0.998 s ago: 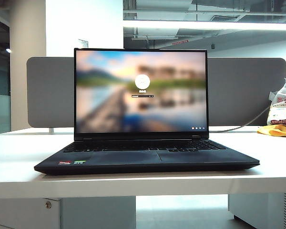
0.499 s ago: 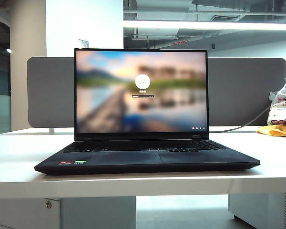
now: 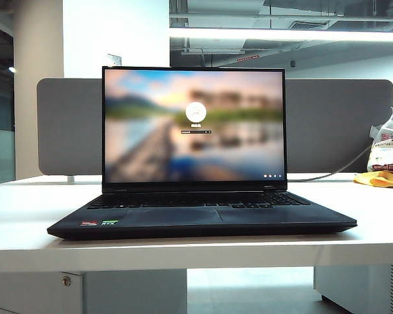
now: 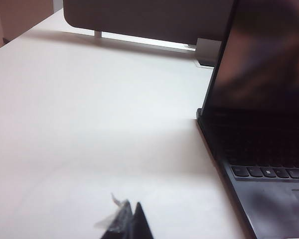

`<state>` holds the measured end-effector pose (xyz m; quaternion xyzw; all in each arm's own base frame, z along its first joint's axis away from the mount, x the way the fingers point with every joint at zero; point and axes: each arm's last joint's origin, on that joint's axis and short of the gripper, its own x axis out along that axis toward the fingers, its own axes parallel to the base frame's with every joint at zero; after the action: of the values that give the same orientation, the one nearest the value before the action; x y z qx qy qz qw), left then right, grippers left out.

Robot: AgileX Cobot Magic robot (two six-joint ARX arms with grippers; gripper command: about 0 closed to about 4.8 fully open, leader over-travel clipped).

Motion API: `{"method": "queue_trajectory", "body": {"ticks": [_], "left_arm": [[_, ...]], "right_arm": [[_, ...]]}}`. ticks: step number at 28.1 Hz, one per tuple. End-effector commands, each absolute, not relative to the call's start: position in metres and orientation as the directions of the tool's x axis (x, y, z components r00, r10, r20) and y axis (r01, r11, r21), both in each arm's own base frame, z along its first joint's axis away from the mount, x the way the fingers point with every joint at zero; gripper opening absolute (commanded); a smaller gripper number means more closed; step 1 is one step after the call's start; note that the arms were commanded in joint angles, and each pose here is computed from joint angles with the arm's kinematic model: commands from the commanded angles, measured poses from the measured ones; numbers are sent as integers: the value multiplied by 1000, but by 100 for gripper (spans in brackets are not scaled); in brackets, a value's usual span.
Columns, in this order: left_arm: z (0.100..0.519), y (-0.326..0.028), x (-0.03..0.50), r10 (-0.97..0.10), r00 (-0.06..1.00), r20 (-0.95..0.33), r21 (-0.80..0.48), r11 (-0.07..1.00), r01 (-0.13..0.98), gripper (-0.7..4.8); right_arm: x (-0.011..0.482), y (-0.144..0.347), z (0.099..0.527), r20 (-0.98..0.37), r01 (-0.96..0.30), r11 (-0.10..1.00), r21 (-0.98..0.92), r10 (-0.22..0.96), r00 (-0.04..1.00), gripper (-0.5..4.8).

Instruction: Open the lid of the laptop and use the keypad to enter the password "123".

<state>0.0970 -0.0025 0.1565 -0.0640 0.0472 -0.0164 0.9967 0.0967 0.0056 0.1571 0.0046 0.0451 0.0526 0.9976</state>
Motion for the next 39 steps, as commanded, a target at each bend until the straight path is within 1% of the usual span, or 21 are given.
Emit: {"method": "queue_trajectory", "body": {"ticks": [1,3,5,13,17,39], "left_arm": [[157,-3,97,-43,995,-88,-132,991,31,-6],[157,-3,97,-43,995,-88,-132,991,31,-6],[157,-3,97,-43,995,-88,-132,991,31,-6],[157,-3,97,-43,995,-88,-132,991,31,-6],[157,-3,97,-43,995,-88,-132,991,31,-6],[157,-3,97,-43,995,-88,-132,991,31,-6]], "right_arm": [[97,4,156,-94,-36,998,58,41,995,-1],[97,3,155,-99,8,998,69,-1,995,-1],[97,3,155,-98,24,997,67,-18,995,-1],[97,4,155,-97,22,998,63,-16,995,-1],[97,4,156,-96,-3,998,70,10,995,-1],[97,4,155,-96,-1,998,69,8,995,-1]]}}
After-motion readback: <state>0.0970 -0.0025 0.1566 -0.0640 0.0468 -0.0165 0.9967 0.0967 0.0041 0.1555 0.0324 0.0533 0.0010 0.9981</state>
